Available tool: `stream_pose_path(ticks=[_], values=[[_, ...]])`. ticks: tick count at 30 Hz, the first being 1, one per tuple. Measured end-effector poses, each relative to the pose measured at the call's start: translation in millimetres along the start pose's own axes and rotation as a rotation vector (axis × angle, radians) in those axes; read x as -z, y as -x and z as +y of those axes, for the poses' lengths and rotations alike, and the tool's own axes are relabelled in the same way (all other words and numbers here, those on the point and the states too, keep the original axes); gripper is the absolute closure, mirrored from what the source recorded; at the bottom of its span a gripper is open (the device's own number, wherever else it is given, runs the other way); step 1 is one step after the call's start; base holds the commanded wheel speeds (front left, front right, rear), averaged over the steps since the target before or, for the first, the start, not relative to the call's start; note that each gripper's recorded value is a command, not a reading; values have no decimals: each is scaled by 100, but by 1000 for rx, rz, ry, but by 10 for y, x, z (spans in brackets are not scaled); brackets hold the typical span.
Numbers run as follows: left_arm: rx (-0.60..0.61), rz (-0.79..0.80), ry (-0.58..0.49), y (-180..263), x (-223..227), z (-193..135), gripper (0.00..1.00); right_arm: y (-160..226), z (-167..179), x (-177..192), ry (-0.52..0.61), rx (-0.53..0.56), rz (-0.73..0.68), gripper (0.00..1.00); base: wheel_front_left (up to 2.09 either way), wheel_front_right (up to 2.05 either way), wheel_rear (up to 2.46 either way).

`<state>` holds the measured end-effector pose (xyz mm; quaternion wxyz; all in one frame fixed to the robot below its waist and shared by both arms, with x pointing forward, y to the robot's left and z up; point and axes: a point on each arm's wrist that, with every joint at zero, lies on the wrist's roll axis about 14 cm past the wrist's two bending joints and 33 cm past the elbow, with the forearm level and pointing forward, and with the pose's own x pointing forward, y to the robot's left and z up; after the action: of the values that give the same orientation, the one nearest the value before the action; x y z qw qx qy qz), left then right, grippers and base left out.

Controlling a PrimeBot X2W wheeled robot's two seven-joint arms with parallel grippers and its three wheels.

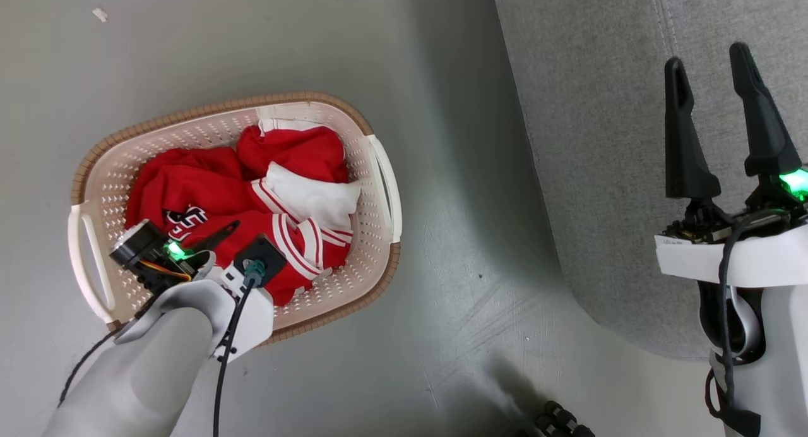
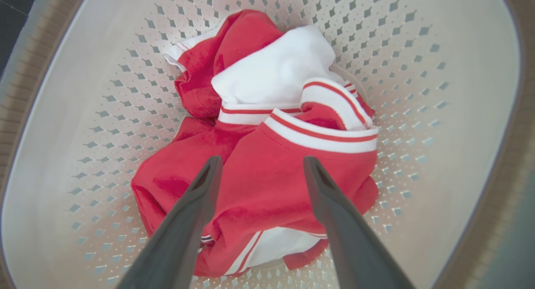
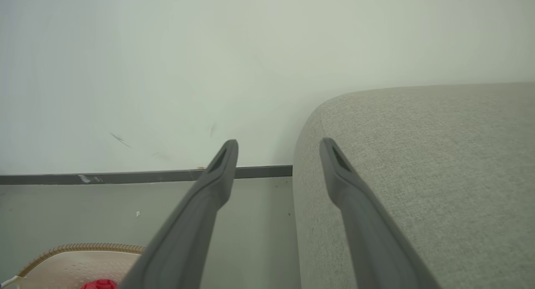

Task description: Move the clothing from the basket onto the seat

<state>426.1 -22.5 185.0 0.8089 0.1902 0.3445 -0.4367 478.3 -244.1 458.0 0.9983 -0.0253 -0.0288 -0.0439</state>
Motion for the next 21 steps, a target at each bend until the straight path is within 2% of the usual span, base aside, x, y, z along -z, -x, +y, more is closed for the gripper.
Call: stream_pose_path(ticks=[6,21], values=[[14,68,-5,-118,210,13,0,-50,35,104,5,-13,17,0,0,0,0],[9,138,-45,-376,402,117,0,-173,62,295,8,-25,39,0,0,0,0]])
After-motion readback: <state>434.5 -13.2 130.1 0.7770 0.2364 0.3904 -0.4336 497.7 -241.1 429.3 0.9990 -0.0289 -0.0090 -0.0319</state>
